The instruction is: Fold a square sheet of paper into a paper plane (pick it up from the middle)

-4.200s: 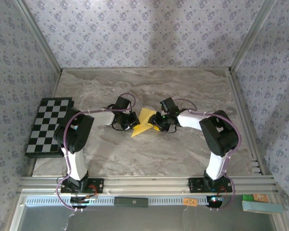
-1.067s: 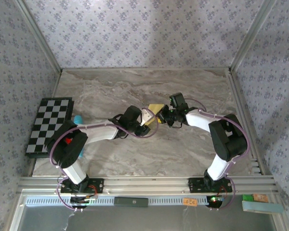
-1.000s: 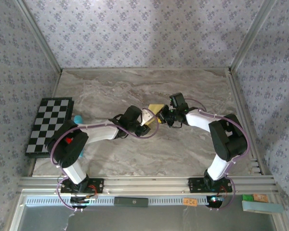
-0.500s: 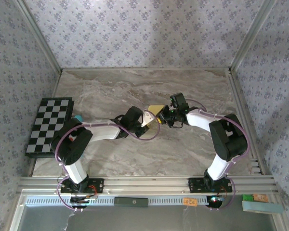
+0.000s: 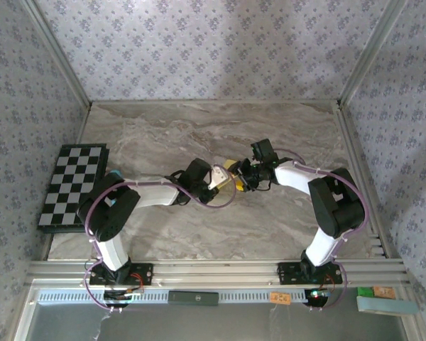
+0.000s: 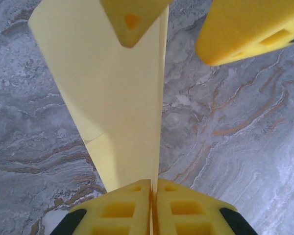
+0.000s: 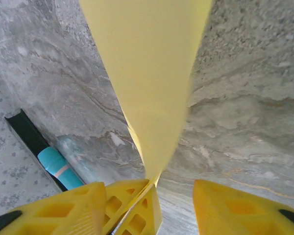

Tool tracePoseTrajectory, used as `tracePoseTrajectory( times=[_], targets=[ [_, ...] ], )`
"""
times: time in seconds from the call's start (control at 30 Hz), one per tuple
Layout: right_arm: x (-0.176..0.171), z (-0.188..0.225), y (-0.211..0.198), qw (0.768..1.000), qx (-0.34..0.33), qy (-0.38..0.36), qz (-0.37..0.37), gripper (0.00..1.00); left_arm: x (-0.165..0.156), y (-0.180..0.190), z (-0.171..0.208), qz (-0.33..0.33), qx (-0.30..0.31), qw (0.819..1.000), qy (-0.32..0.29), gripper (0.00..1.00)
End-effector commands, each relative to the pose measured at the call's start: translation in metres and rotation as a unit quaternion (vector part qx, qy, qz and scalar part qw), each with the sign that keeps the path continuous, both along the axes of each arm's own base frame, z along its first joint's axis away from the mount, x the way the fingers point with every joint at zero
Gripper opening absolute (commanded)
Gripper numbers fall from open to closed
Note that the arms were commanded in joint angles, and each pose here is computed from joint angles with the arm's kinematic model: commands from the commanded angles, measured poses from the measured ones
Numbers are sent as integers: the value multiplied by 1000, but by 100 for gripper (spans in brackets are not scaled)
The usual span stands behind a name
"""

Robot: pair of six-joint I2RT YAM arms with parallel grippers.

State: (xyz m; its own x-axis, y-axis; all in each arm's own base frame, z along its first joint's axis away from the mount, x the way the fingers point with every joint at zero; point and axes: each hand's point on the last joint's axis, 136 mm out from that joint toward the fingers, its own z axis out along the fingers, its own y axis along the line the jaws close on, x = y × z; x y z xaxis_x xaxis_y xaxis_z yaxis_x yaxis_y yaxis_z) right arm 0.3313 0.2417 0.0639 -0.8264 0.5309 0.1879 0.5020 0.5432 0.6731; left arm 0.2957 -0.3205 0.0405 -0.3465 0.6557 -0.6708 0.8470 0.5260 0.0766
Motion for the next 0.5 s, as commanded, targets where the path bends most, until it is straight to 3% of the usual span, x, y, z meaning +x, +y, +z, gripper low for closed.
tracePoseTrajectory(
  times=[0.0, 0.47],
  targets=[
    [2, 6, -10, 1000, -23, -11, -2, 56, -4, -10, 1, -9, -18, 1000, 16, 9],
    [8, 20, -30, 997, -51, -56, -3, 60, -11, -15, -4, 20, -95, 988, 118, 3]
  ],
)
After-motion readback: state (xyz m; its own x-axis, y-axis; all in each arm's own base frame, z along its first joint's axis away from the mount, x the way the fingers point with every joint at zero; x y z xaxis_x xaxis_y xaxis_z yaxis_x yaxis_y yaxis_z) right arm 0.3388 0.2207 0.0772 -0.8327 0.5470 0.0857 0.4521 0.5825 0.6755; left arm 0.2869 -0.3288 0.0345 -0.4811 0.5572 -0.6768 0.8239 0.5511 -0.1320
